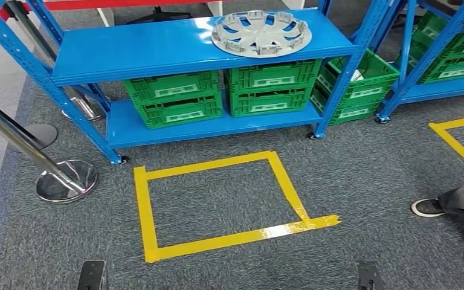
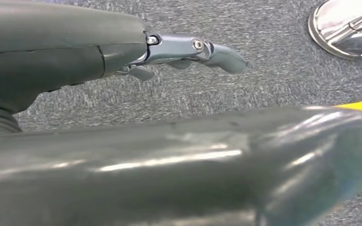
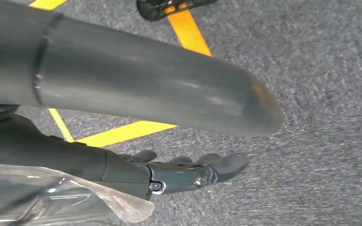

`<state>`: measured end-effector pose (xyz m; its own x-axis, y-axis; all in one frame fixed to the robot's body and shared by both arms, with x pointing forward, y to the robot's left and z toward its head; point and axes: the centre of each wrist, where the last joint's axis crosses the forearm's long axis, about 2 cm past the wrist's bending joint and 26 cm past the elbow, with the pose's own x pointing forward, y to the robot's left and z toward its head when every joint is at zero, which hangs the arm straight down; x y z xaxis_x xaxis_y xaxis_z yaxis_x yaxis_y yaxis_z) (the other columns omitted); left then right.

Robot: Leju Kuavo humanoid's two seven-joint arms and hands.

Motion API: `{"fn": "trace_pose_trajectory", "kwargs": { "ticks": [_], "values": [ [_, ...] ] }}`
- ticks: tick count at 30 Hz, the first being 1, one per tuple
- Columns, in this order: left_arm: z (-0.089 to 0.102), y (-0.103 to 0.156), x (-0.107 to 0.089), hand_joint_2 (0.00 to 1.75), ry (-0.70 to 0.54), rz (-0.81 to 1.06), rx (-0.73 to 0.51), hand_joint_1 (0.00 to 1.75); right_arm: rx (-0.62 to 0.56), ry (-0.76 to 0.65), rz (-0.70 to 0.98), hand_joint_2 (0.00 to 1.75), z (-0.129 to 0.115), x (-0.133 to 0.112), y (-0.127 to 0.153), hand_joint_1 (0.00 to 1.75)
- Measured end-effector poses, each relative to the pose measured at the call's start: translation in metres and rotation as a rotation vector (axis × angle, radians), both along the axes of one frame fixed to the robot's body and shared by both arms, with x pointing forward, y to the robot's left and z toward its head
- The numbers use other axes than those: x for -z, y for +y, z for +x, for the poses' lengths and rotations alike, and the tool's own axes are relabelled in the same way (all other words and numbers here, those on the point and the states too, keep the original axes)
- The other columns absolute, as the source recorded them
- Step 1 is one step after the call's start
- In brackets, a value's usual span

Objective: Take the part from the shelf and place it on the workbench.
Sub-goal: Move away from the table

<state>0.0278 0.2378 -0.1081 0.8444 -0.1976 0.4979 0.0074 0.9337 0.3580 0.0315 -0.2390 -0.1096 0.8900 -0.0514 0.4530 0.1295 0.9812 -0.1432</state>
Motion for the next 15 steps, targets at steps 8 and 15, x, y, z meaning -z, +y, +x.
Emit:
{"fn": "trace_pose_trajectory", "kwargs": {
  "ticks": [8, 15],
  "values": [
    [-0.0007, 0.0035, 0.0004, 0.0, -0.002, 0.009, 0.002, 0.0, -0.003, 0.005, 0.005, 0.0, -0.0018, -0.0001, 0.0026, 0.0],
    [-0.0018, 0.0046, 0.0006, 0.0, 0.0, 0.01, 0.002, 0.0, -0.004, -0.002, 0.013, 0.0, 0.0014, -0.0007, 0.0055, 0.0]
  ]
}}
